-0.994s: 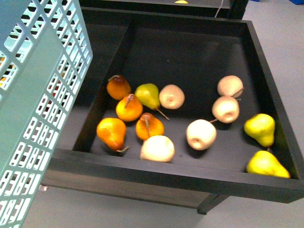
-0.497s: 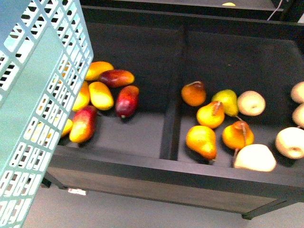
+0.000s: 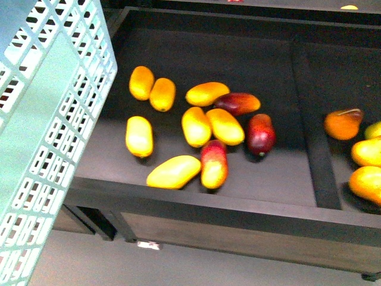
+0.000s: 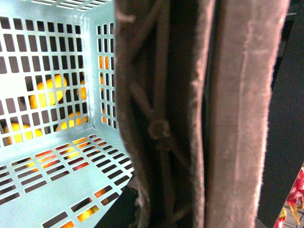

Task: Pick mango and avocado into basket

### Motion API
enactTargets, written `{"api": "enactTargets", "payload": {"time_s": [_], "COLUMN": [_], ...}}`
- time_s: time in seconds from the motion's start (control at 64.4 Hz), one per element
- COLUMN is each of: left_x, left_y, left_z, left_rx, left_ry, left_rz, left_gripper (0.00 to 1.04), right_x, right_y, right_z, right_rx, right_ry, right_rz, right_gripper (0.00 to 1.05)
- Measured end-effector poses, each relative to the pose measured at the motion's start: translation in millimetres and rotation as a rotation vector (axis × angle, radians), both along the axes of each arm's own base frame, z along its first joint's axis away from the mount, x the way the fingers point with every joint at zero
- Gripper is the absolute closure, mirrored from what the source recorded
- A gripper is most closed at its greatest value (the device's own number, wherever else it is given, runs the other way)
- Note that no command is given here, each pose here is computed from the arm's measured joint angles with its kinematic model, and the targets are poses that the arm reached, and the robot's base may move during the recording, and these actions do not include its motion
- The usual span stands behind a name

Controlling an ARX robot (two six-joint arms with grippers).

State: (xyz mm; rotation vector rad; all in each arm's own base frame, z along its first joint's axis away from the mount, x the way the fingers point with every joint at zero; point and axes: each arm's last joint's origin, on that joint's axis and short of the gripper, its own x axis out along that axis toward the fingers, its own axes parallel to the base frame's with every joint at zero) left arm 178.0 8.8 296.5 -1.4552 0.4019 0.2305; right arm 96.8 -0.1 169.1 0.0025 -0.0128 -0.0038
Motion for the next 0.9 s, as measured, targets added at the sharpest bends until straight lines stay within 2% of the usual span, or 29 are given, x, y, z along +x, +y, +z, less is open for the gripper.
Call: {"api": "enactTargets", "payload": {"time_s": [0.901], "left_x": [0.0], "left_y": [0.1], "left_z": [0.0], "left_rx": [0.001], "left_ry": [0.000], "left_rz": [0.000], "left_gripper": [0.90], "right_x": [0.0], "right_y": [0.0], "right_z": [-0.1], "right_rx": [0.000], "right_ry": [0.000], "right_rz": [0.002], "right_gripper": [0.09]}}
